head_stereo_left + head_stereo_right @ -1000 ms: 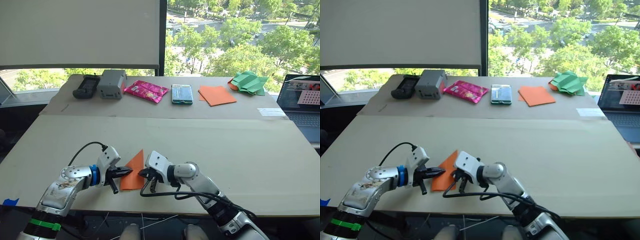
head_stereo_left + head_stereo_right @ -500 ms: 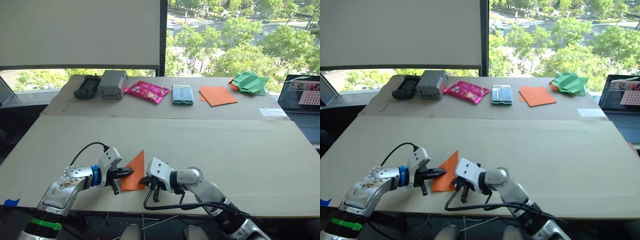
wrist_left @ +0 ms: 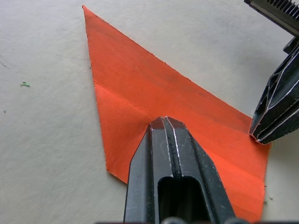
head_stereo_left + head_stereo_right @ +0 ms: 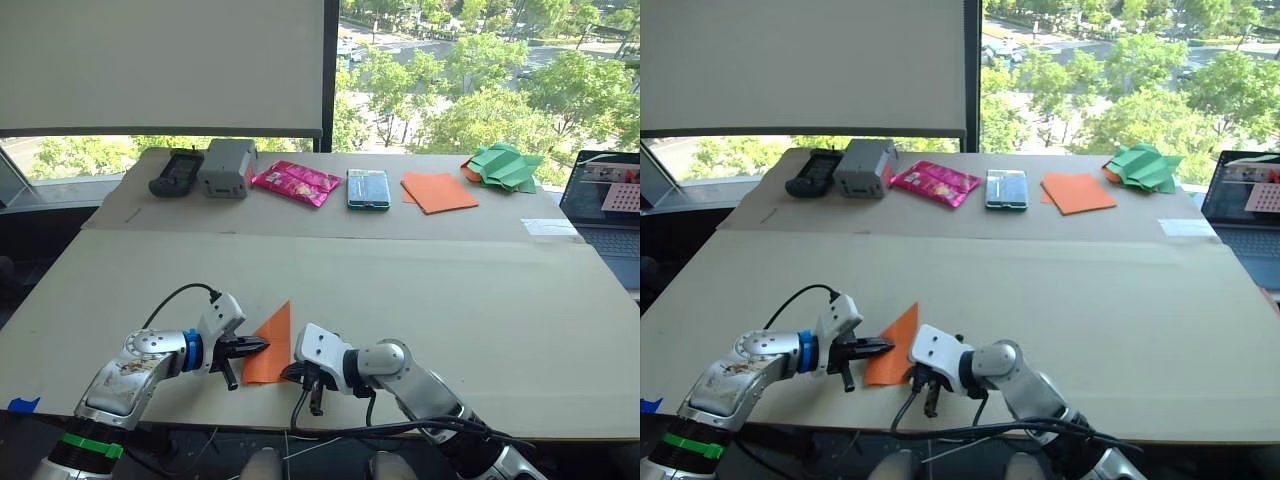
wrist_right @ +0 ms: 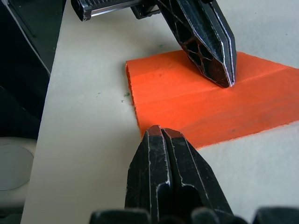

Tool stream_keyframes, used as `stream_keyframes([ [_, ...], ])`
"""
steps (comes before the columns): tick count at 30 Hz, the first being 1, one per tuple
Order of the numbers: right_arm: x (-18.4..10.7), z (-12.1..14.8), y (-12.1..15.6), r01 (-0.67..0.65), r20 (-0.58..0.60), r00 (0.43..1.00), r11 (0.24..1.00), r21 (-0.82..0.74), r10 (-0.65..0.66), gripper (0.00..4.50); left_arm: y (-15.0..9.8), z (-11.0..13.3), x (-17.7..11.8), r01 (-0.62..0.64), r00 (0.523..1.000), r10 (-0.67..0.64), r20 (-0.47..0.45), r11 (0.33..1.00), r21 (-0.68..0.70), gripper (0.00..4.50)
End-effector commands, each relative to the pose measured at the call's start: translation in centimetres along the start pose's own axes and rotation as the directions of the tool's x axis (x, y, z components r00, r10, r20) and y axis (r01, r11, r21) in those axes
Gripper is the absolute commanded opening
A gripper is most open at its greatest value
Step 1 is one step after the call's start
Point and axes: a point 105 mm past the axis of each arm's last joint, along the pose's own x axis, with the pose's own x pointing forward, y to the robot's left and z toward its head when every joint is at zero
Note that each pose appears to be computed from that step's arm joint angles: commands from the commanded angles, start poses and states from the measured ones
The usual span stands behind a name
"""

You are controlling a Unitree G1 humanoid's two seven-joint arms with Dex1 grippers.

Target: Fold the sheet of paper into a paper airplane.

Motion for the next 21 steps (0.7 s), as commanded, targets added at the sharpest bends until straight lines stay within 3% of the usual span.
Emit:
stream_keyframes([
  [1, -0.8, -3.0, 0.9, -0.014, -0.126, 0.992, 0.996, 0.088, 0.025, 0.00, 0.1, -1.0, -0.1, -0.003, 0.999, 0.002, -0.046, 1.000, -0.021, 0.02],
  [4, -1.9, -1.5, 0.1, 0.025, -0.069, 0.997, 0.997, 0.076, -0.020, 0.00, 0.1, -0.6, 0.0, 0.004, 0.999, -0.004, -0.034, 1.000, -0.021, 0.02],
  [7, -3.7, 1.6, -1.0, 0.085, 0.067, 0.994, 0.994, 0.068, -0.089, 0.00, 0.4, 0.6, -0.3, 0.003, 1.000, -0.003, -0.004, 1.000, 0.002, 0.02],
  [12, -6.6, 4.5, -1.7, 0.159, 0.204, 0.963, 0.983, 0.096, -0.176, 0.00, 1.5, 3.5, -2.7, -0.001, 0.999, -0.002, 0.033, 0.995, 0.100, 0.02],
  [18, -7.9, 4.2, -1.7, 0.208, 0.219, 0.945, 0.962, 0.176, -0.244, 0.00, 3.0, 6.1, -5.7, 0.023, 1.000, -0.025, 0.003, 0.969, 0.246, 0.02],
  [21, -8.0, 3.2, -2.5, 0.274, 0.179, 0.931, 0.935, 0.226, -0.317, 0.00, 3.2, 6.5, -6.2, 0.096, 0.995, -0.082, -0.056, 0.936, 0.338, 0.02],
])
